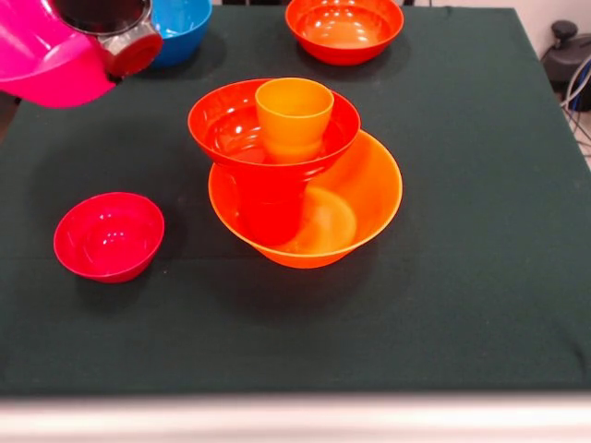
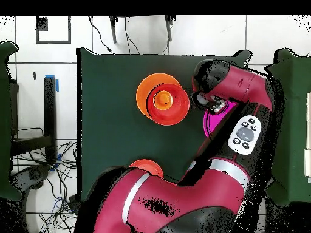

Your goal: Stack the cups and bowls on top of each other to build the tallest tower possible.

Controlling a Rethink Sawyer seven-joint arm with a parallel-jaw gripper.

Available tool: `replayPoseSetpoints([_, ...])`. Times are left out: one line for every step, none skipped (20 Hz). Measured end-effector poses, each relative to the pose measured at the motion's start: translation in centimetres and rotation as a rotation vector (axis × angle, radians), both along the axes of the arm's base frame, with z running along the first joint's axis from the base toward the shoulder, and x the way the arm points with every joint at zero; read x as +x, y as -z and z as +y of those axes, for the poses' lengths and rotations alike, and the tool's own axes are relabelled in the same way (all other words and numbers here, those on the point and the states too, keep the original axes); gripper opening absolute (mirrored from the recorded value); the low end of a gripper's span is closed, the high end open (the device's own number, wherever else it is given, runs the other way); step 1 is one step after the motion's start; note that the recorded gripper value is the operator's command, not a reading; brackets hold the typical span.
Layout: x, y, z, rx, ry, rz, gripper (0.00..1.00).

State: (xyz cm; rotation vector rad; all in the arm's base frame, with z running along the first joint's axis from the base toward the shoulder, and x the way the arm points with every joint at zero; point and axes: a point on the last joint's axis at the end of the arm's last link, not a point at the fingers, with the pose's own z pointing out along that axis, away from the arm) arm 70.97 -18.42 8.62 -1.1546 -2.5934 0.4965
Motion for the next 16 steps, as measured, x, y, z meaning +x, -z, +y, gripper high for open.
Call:
replayPoseSetpoints([0.0,-0.3,0.0,-0.007,-0.003,0.009,0.0])
replayPoseSetpoints([0.0,-0.5,0.1,-0.012,-0.005,0.013,0.0])
replayPoseSetpoints([0.1,-1.0,0.2,-0.021,-0.01,0.022,0.0])
replayPoseSetpoints([0.2,-1.2,0.3,-0.027,-0.013,0.027,0.0])
replayPoseSetpoints([0.2,-1.4,0.4,-0.032,-0.015,0.031,0.0])
replayPoseSetpoints([0.1,-1.6,0.6,-0.036,-0.017,0.036,0.0])
replayPoseSetpoints([0.1,-1.8,0.8,-0.041,-0.02,0.043,0.0])
replayPoseSetpoints([0.1,-2.1,1.4,-0.05,-0.027,0.049,0.0])
replayPoseSetpoints([0.2,-2.2,1.6,-0.053,-0.031,0.05,0.0])
replayPoseSetpoints([0.2,-2.2,1.8,-0.056,-0.035,0.05,0.0])
replayPoseSetpoints([0.3,-2.3,2.1,-0.059,-0.039,0.05,0.0])
replayPoseSetpoints([0.3,-2.4,2.3,-0.062,-0.044,0.051,0.0])
replayPoseSetpoints([0.4,-2.5,2.8,-0.066,-0.052,0.05,0.0])
replayPoseSetpoints([0.6,-2.5,3.1,-0.07,-0.059,0.046,0.0])
replayPoseSetpoints([0.7,-2.5,3.4,-0.075,-0.066,0.042,0.0])
replayPoseSetpoints([0.9,-2.5,3.6,-0.081,-0.075,0.033,0.0])
